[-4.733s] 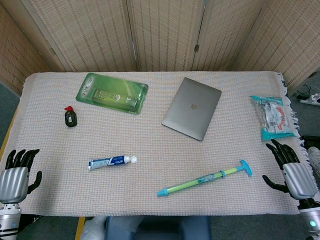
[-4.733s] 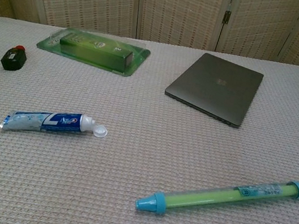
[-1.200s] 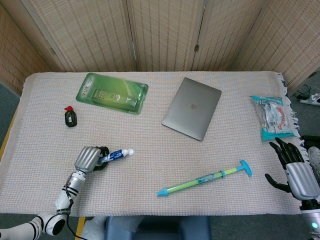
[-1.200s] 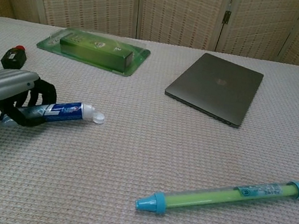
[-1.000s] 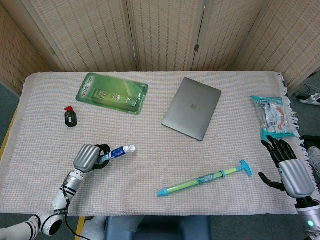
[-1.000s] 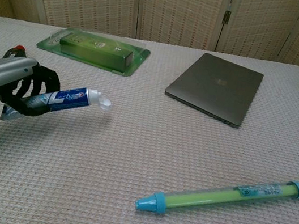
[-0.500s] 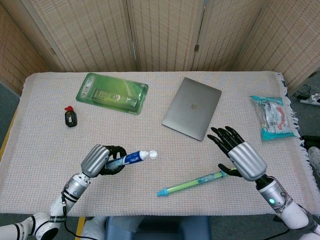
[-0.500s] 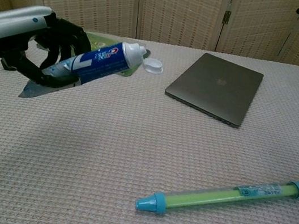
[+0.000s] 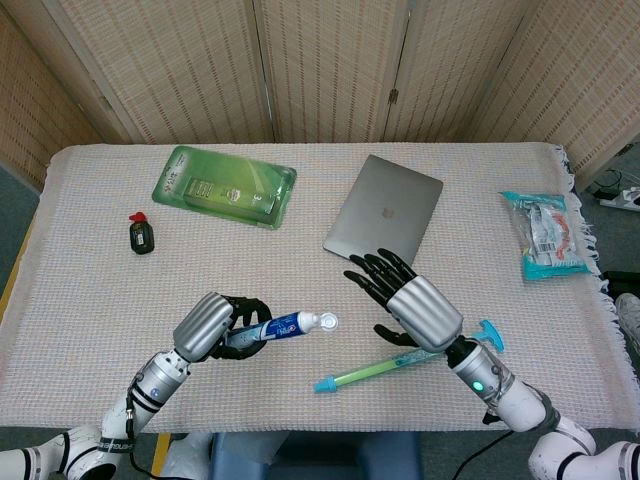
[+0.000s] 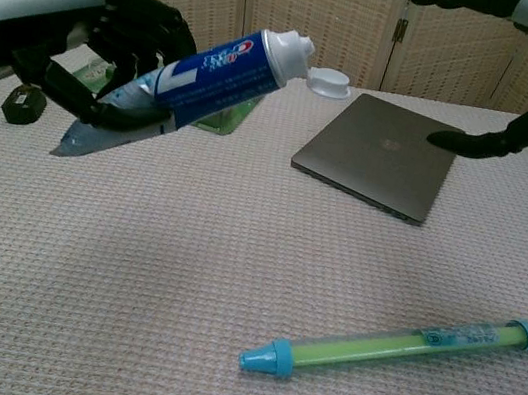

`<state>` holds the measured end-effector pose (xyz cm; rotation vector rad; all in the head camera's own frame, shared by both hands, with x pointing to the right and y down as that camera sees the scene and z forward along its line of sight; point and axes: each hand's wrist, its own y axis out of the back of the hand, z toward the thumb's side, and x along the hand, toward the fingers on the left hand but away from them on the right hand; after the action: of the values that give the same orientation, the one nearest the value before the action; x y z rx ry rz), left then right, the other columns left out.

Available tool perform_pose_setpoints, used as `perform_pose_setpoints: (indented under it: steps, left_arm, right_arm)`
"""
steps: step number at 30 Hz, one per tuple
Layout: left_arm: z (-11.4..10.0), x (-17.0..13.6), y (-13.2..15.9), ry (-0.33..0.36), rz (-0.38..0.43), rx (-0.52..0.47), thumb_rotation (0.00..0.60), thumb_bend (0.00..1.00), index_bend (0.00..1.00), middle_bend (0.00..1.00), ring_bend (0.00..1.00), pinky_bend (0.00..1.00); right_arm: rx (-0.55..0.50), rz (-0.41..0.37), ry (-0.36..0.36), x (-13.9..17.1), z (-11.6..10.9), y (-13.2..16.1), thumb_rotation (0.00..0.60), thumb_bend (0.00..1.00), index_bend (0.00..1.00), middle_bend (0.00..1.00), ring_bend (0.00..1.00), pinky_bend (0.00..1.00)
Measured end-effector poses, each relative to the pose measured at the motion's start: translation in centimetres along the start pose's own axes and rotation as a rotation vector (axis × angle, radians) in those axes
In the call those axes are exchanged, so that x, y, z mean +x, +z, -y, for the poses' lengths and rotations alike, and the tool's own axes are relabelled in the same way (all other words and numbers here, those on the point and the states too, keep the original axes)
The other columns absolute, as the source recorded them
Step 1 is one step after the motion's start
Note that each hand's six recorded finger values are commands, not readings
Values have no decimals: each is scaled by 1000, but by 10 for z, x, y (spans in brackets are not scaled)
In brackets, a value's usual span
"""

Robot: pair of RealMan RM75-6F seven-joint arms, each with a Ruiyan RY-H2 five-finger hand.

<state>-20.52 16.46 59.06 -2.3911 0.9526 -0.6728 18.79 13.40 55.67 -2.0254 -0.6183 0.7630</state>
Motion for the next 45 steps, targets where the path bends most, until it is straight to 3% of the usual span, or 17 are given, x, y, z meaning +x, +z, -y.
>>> perform_pose_setpoints:
  steps: [9, 21, 40, 45]
  left_arm:
    - [0, 4, 6, -1, 13, -11, 600, 718, 809, 835, 747, 742]
    - [3, 8, 8, -2, 20, 8, 600, 721, 811, 836, 748, 741]
    - [14, 6, -6, -7, 0, 159, 600, 721, 837, 870, 774, 742]
    - [14, 4, -7, 14, -3, 143, 600, 721, 836, 870, 773, 741]
  right_arm:
    - [-11, -65, -25, -29, 4, 27, 600, 338, 0, 0, 0, 0]
    - [-6, -97, -44, -52, 6, 47, 600, 338, 0, 0, 0, 0]
    - [6, -98, -54, -60, -5, 54, 600, 339, 0, 0, 0, 0]
    - [-33, -108, -33, -58, -6, 58, 600, 338, 0, 0, 0, 0]
